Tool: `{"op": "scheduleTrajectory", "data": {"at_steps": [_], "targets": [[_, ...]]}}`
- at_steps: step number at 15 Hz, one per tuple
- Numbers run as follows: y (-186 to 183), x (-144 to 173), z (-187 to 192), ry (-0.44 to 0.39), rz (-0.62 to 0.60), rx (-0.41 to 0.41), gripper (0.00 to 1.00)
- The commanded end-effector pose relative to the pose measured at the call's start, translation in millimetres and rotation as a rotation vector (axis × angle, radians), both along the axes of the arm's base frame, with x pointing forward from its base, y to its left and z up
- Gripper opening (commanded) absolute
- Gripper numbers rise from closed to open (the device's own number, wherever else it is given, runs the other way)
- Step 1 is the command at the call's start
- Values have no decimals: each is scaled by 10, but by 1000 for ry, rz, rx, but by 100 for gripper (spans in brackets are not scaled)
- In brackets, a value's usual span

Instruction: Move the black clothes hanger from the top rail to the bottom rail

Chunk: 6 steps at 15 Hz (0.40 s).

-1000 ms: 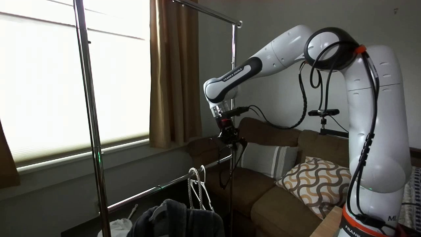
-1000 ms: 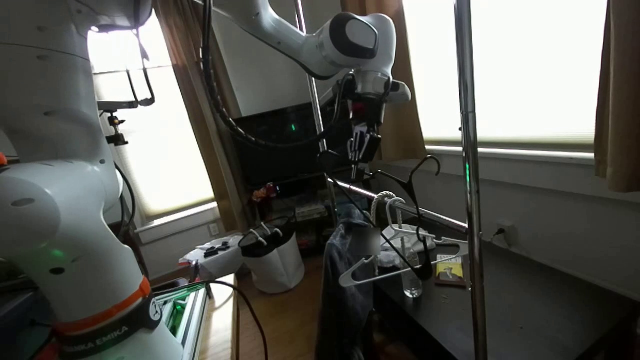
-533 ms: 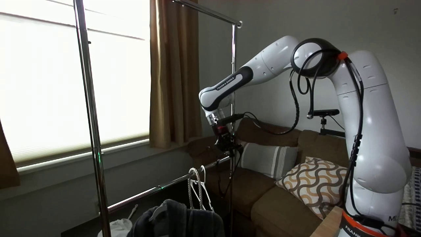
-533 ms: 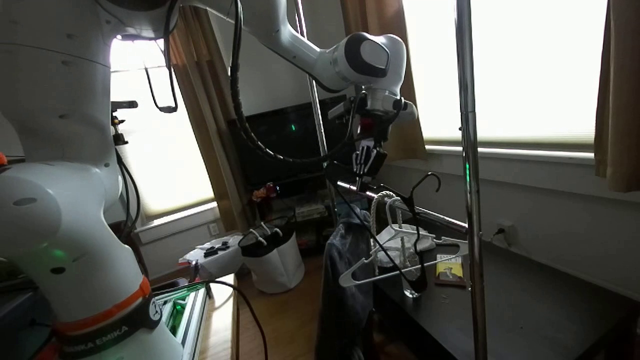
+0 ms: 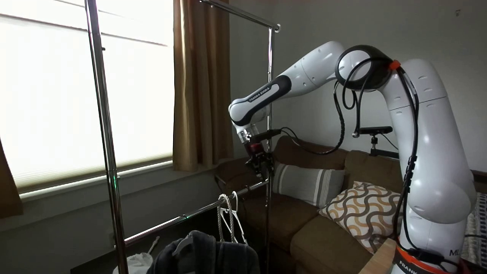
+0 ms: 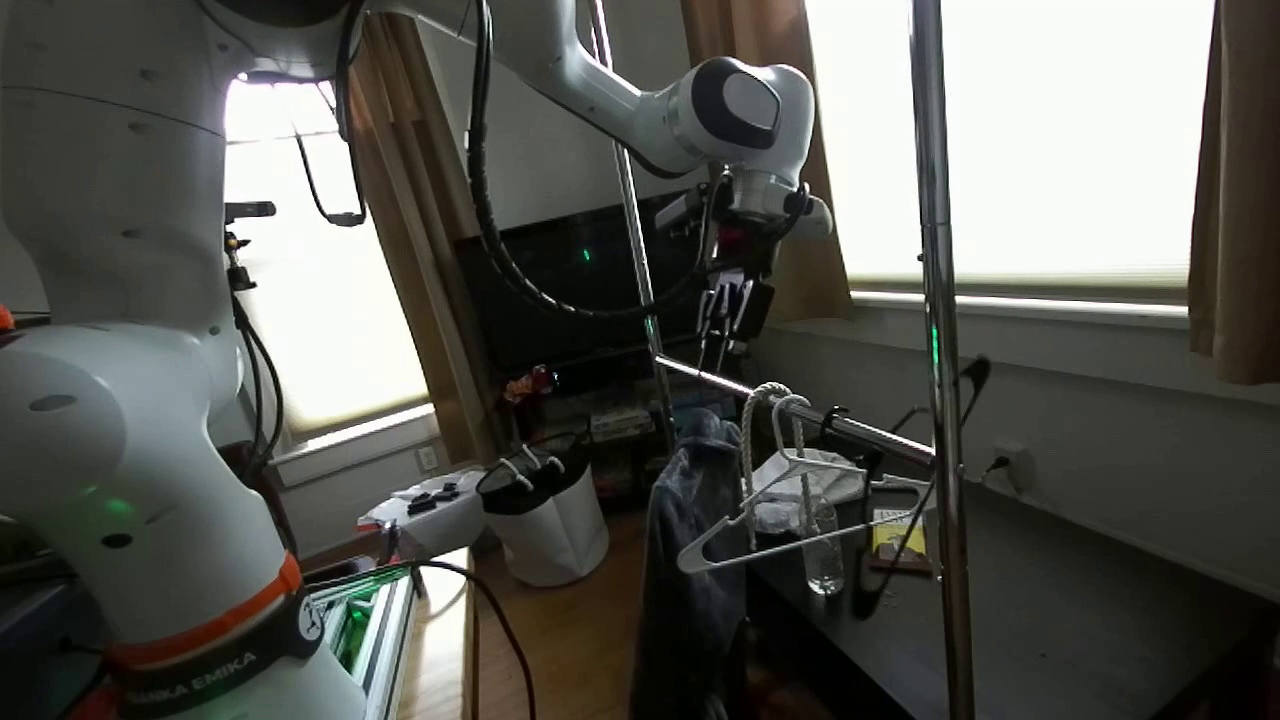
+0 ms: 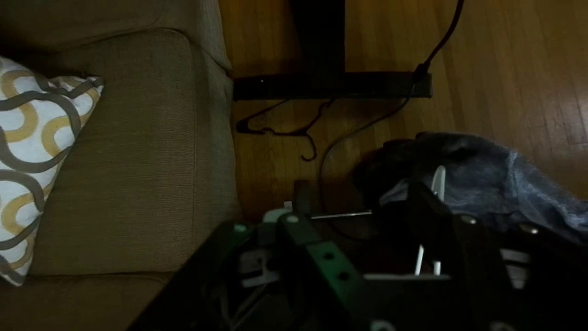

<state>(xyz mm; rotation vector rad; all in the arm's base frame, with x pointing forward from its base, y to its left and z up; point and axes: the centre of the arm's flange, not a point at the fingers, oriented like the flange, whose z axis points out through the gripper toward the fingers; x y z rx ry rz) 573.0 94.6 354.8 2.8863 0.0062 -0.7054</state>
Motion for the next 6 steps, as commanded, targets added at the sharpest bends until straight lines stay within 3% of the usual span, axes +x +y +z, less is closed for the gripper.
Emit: {"op": "scheduleTrajectory", "data": {"at_steps": [1, 2, 5, 6], "targets": [[162, -386, 358, -27, -19, -29, 88], [206, -467, 461, -54, -24, -36, 97], [352, -784, 804, -175, -41, -78, 100], [304, -368, 635, -102, -25, -43, 100]]}}
